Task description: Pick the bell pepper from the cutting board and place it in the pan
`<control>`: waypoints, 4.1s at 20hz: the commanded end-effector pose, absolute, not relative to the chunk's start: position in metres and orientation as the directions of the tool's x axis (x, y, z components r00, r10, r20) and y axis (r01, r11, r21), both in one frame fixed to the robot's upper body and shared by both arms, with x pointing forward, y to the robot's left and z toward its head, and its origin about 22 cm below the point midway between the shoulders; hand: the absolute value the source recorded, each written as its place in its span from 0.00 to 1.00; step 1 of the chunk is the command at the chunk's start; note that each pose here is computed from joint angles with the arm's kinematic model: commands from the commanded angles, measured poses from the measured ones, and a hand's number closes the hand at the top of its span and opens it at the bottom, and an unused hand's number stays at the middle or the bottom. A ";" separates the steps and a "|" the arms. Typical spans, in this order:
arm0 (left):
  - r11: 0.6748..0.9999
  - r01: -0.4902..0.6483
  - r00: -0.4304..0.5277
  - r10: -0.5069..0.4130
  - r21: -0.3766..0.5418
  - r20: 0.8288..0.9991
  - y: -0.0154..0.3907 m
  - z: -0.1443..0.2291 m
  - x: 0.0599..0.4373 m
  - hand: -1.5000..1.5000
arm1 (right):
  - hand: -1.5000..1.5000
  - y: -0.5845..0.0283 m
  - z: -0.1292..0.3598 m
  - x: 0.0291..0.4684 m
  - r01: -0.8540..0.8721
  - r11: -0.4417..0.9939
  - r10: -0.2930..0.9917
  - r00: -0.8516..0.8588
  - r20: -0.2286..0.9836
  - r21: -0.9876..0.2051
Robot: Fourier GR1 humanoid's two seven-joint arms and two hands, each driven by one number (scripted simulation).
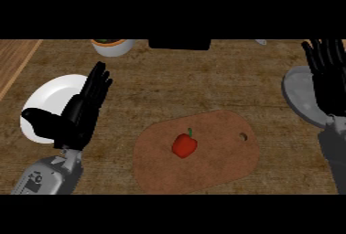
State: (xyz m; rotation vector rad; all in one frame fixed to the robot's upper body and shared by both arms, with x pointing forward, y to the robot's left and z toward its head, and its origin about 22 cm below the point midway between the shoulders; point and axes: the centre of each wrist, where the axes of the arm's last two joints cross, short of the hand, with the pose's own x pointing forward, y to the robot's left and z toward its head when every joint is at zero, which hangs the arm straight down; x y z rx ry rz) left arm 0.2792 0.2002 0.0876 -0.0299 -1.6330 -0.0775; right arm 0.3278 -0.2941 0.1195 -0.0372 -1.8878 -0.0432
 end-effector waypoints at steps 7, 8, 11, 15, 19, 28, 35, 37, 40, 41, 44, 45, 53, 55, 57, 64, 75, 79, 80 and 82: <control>0.995 0.070 -0.099 -0.060 0.068 0.993 0.208 0.046 0.254 0.50 | 1.00 -0.266 0.063 0.293 0.229 0.874 0.459 -0.103 0.882 -0.428; 0.996 0.058 -0.086 -0.058 0.063 0.995 0.212 0.037 0.248 0.50 | 1.00 -0.238 0.050 0.276 0.356 0.911 0.261 -0.102 0.960 -0.210; 0.995 0.073 -0.108 -0.063 0.071 0.992 0.222 0.028 0.246 0.50 | 0.00 -0.183 0.038 0.215 0.276 0.944 0.234 -0.166 0.958 -0.183; 0.996 0.080 -0.099 -0.037 0.045 0.994 0.223 0.005 0.234 0.50 | 0.00 -0.175 0.030 0.172 0.264 0.891 0.412 -0.128 0.902 -0.369; 0.994 0.091 -0.119 -0.049 0.060 0.992 0.217 0.015 0.255 0.50 | 0.00 -0.170 0.058 0.170 0.249 0.834 0.526 -0.090 0.846 -0.492; 0.990 0.132 -0.129 -0.038 0.055 0.991 0.197 0.015 0.240 0.50 | 0.00 -0.144 0.096 0.209 -0.012 0.697 0.713 0.118 0.691 -0.717; 0.992 0.120 -0.122 -0.019 0.034 0.992 0.198 0.014 0.257 0.50 | 0.00 -0.088 0.086 0.242 -0.291 0.512 0.859 0.184 0.478 -0.808; 0.989 0.137 -0.131 -0.029 0.047 0.991 0.220 0.016 0.257 0.50 | 0.00 -0.079 0.085 0.248 -0.354 0.470 0.883 0.186 0.432 -0.809; 0.992 0.115 -0.143 -0.037 0.054 0.989 0.200 0.005 0.249 0.50 | 0.00 -0.064 0.084 0.256 -0.390 0.415 0.909 0.213 0.358 -0.822; 0.991 0.129 -0.131 -0.028 0.045 0.991 0.196 0.005 0.244 0.50 | 0.00 -0.053 0.069 0.268 -0.406 0.418 0.908 0.218 0.358 -0.813; 0.989 0.138 -0.129 -0.042 0.059 0.991 0.204 0.012 0.252 0.50 | 0.00 -0.057 0.064 0.269 -0.413 0.426 0.904 0.236 0.358 -0.805; 0.990 0.125 -0.130 -0.046 0.063 0.990 0.203 0.010 0.250 0.50 | 0.00 -0.040 0.067 0.265 -0.417 0.418 0.907 0.239 0.347 -0.807; 0.990 0.130 -0.136 -0.030 0.047 0.990 0.194 -0.010 0.224 0.50 | 0.00 -0.053 0.043 0.253 -0.390 0.443 0.892 0.279 0.355 -0.807; 0.990 0.134 -0.125 -0.037 0.054 0.991 0.217 -0.005 0.225 0.50 | 0.00 -0.059 0.038 0.266 -0.365 0.468 0.880 0.281 0.384 -0.805; 0.993 0.104 -0.142 -0.039 0.054 0.989 0.196 -0.013 0.237 0.50 | 0.00 -0.067 0.043 0.282 -0.364 0.490 0.868 0.283 0.407 -0.792; 0.992 0.119 -0.137 -0.029 0.045 0.990 0.210 0.012 0.248 0.50 | 0.00 -0.058 0.014 0.281 -0.392 0.480 0.873 0.298 0.385 -0.785; 0.992 0.112 -0.133 -0.046 0.061 0.990 0.212 0.001 0.247 0.50 | 1.00 -0.048 -0.005 0.288 -0.513 0.340 0.940 0.205 0.272 -0.788; 0.991 0.122 -0.117 -0.046 0.060 0.992 0.192 -0.001 0.236 0.50 | 1.00 -0.070 -0.038 0.290 -0.491 0.321 0.947 0.182 0.265 -0.810; 0.991 0.117 -0.135 -0.046 0.062 0.990 0.200 0.011 0.244 0.50 | 1.00 -0.062 -0.028 0.288 -0.498 0.316 0.949 0.175 0.263 -0.808; 0.991 0.127 -0.117 -0.033 0.048 0.993 0.201 0.013 0.242 0.50 | 1.00 -0.070 -0.024 0.288 -0.473 0.321 0.947 0.182 0.265 -0.821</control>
